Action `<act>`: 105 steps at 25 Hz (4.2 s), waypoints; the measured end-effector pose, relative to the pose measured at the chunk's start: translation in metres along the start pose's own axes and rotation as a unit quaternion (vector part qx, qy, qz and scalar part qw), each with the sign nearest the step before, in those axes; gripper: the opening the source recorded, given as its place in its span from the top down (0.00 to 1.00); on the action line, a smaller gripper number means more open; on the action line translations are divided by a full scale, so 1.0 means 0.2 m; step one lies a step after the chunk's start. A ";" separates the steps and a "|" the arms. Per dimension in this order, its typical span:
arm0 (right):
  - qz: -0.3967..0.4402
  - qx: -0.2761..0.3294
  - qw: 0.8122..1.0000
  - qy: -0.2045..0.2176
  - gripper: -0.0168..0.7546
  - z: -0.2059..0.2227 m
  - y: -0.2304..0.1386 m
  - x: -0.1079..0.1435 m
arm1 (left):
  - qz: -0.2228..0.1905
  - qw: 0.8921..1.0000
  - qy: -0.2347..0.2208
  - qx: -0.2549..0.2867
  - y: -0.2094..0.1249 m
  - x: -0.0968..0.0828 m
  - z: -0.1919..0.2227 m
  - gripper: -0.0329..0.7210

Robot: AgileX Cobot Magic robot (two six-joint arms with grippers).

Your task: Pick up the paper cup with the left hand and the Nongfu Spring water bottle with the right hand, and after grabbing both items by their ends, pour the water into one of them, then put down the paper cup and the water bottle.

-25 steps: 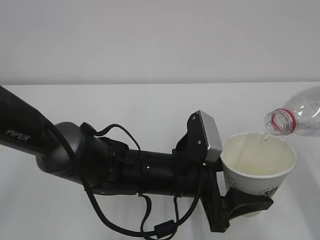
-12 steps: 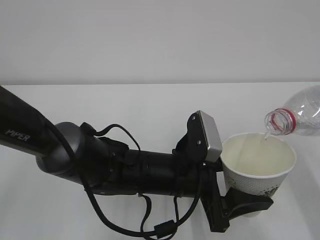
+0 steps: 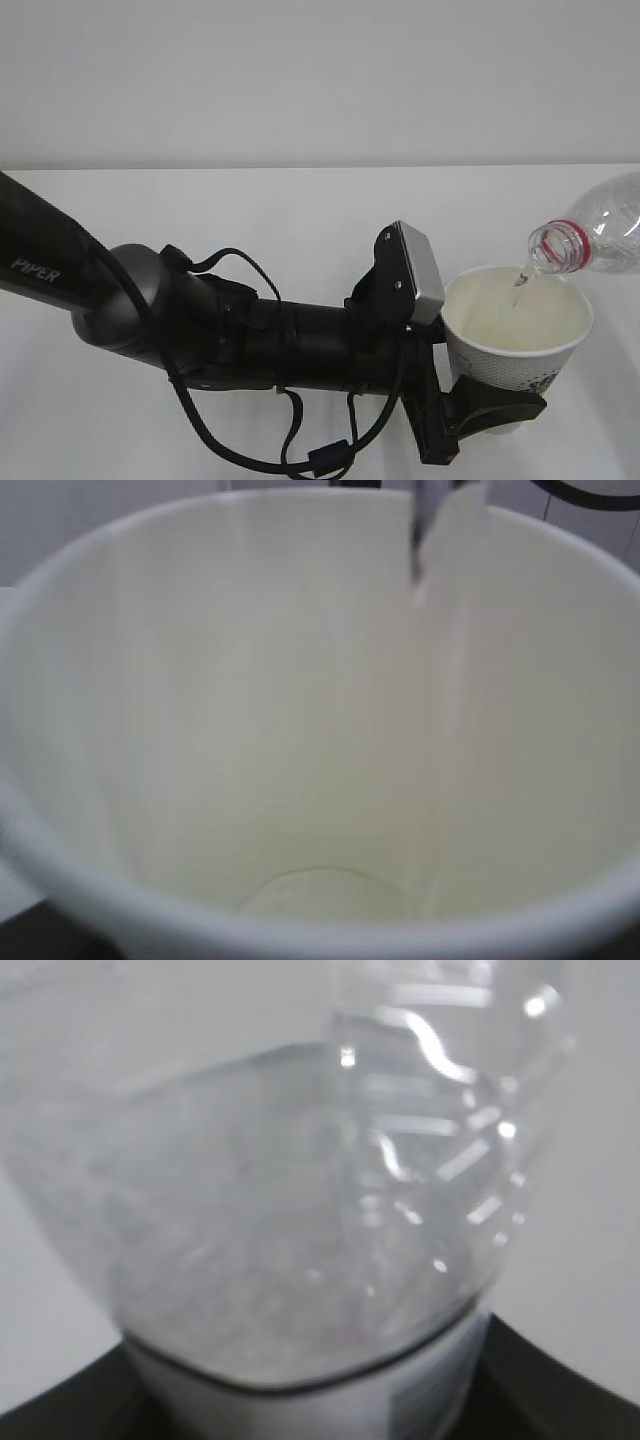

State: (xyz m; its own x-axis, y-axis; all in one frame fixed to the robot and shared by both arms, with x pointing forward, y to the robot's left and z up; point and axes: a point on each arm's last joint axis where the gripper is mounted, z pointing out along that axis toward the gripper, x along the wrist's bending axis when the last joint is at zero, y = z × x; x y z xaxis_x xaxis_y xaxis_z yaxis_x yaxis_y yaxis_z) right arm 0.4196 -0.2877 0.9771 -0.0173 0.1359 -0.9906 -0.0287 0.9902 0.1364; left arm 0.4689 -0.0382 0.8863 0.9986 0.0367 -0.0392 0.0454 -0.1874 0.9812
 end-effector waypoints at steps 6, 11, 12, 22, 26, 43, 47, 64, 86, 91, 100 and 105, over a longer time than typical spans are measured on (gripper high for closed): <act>-0.002 0.000 1.000 0.000 0.41 0.00 0.00 0.00 | 0.000 1.000 0.000 0.000 0.00 0.00 0.00 0.24; -0.002 0.000 1.000 0.000 0.41 0.00 0.00 0.00 | 0.000 1.000 0.000 0.000 0.00 0.00 0.00 0.24; -0.002 0.000 1.000 0.000 0.41 0.00 0.00 0.00 | 0.000 1.000 0.000 0.000 0.00 0.00 0.00 0.24; -0.002 -0.001 1.000 -0.008 0.42 0.00 0.00 -0.01 | 0.000 1.000 0.000 0.000 0.00 0.00 0.00 0.24; -0.002 -0.001 1.000 -0.010 0.42 0.00 0.00 -0.01 | 0.000 1.000 0.000 0.000 0.00 0.00 0.00 0.24; -0.003 0.001 1.000 -0.003 0.42 0.02 0.00 0.02 | 0.002 1.000 -0.003 0.002 0.00 0.00 0.00 0.24; -0.004 0.000 1.000 -0.006 0.42 0.02 0.00 0.02 | 0.002 1.000 -0.003 0.002 0.00 0.00 0.00 0.24; -0.008 0.000 1.000 -0.006 0.42 0.02 0.00 0.02 | 0.004 1.000 -0.003 0.003 0.00 0.00 0.00 0.24; -0.009 0.000 1.000 -0.006 0.42 0.02 0.00 0.02 | 0.004 1.000 -0.003 0.003 0.00 0.00 0.00 0.24; -0.011 0.000 1.000 -0.006 0.42 0.02 0.00 0.02 | 0.004 1.000 -0.003 0.003 0.00 0.00 0.00 0.24; -0.012 0.000 1.000 -0.012 0.42 0.02 0.00 0.01 | 0.004 1.000 -0.003 0.003 0.00 0.00 0.00 0.24; -0.013 -0.001 1.000 -0.017 0.42 0.02 0.00 0.01 | 0.004 1.000 -0.003 0.003 0.00 0.00 0.00 0.24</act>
State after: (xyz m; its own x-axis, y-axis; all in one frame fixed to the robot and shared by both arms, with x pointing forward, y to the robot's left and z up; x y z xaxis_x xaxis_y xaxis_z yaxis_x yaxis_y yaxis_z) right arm 0.4233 -0.2877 0.9758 0.0167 0.1112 -0.9937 -0.0298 0.9934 0.1106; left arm 0.4683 -0.0381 0.8857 0.9990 0.0295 -0.0334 0.0385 -0.1942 0.9802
